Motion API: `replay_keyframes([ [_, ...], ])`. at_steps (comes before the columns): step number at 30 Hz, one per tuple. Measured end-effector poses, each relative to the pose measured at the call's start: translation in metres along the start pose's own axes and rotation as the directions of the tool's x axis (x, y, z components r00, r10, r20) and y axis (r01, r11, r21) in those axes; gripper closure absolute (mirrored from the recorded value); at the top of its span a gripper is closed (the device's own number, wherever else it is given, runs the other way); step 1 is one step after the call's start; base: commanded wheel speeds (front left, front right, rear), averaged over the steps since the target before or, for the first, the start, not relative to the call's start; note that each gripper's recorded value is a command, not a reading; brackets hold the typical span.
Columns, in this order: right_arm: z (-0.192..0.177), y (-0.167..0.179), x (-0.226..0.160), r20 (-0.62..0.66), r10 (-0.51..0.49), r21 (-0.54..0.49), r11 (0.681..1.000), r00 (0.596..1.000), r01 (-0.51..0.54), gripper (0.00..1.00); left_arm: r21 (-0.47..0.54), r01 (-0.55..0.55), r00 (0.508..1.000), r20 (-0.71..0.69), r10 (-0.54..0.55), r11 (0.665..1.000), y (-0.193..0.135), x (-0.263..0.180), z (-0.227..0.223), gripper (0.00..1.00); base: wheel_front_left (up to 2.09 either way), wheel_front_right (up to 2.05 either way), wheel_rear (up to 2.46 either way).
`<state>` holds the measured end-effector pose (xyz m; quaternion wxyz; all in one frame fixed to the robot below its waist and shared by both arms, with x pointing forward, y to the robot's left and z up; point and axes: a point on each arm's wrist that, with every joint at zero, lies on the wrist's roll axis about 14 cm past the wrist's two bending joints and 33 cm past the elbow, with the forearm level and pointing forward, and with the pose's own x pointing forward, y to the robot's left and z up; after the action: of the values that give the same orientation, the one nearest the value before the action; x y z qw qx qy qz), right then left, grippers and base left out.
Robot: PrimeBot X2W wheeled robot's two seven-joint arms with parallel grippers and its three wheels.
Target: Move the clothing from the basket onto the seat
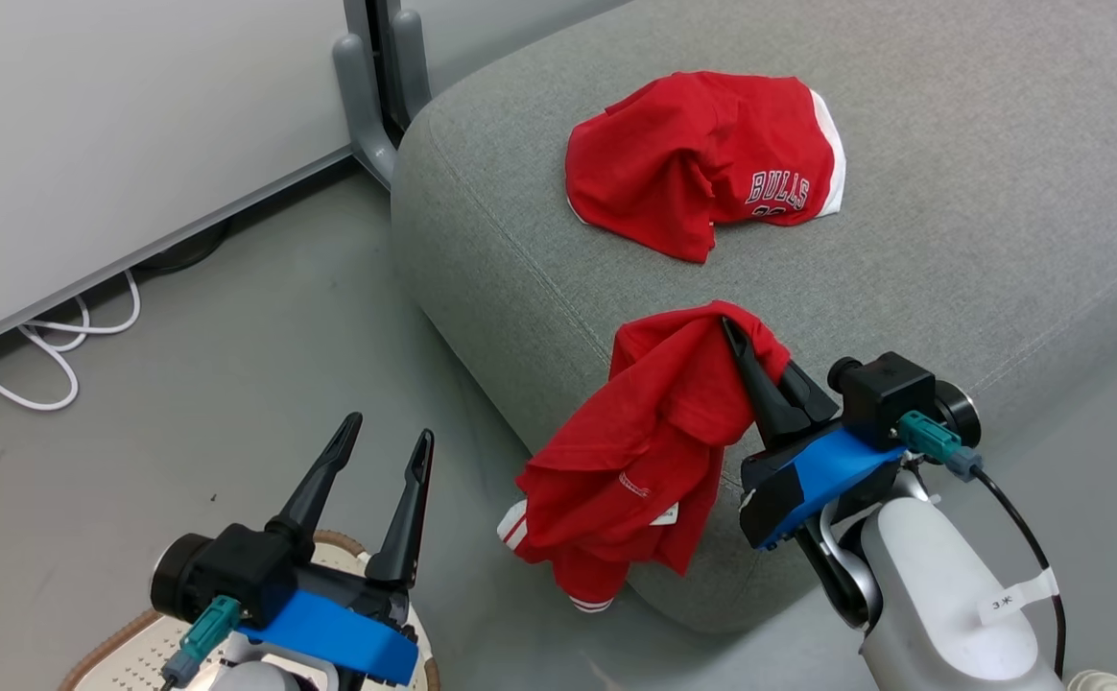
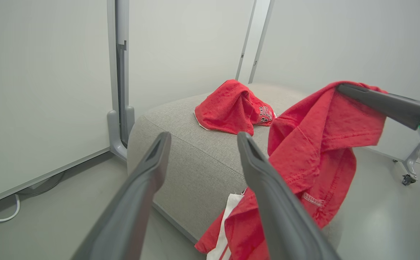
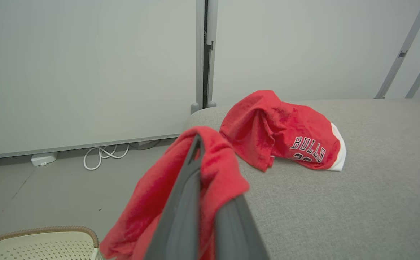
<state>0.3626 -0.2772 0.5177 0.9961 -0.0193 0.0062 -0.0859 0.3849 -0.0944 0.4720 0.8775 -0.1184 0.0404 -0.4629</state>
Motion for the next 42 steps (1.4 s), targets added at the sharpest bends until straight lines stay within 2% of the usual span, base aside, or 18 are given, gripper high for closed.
replay_keyframes([
  [13, 0.007, -0.003, 0.012, 0.014, -0.007, 0.002, 1.000, 1.000, 0.007, 1.00, -0.004, -0.003, 1.000, -0.006, 0.003, 1.000, 0.011, 0.003, -0.005, 0.00, 0.00, 0.00, 0.00],
  [17, 0.032, -0.010, 0.033, 0.062, -0.011, -0.042, 0.999, 0.998, 0.014, 1.00, -0.005, -0.017, 1.000, -0.002, 0.017, 1.000, 0.019, 0.003, -0.008, 0.00, 0.00, 0.00, 0.00],
  [22, 0.078, -0.028, 0.073, 0.153, -0.038, -0.160, 0.985, 0.987, 0.063, 1.00, -0.006, -0.016, 1.000, -0.005, 0.016, 1.000, 0.029, 0.003, -0.015, 0.00, 0.00, 0.00, 0.00],
  [29, 0.137, -0.066, 0.126, 0.251, -0.089, -0.262, 0.952, 0.964, 0.156, 1.00, -0.013, -0.034, 0.999, -0.001, 0.034, 0.999, 0.056, 0.006, -0.027, 0.00, 0.00, 0.00, 0.00],
  [36, 0.192, -0.121, 0.163, 0.362, -0.200, -0.241, 0.923, 0.910, 0.299, 1.00, -0.014, -0.053, 0.998, 0.017, 0.054, 0.998, 0.086, 0.012, -0.038, 0.00, 0.00, 0.00, 0.00],
  [39, 0.197, -0.140, 0.177, 0.376, -0.251, -0.224, 0.910, 0.892, 0.350, 1.00, -0.012, -0.060, 0.998, 0.026, 0.060, 0.998, 0.097, 0.014, -0.042, 0.00, 0.00, 0.00, 0.00],
  [42, 0.186, -0.156, 0.190, 0.362, -0.304, -0.214, 0.893, 0.881, 0.396, 1.00, -0.012, -0.069, 0.997, 0.030, 0.069, 0.998, 0.109, 0.014, -0.048, 0.00, 0.00, 0.00, 0.00],
])
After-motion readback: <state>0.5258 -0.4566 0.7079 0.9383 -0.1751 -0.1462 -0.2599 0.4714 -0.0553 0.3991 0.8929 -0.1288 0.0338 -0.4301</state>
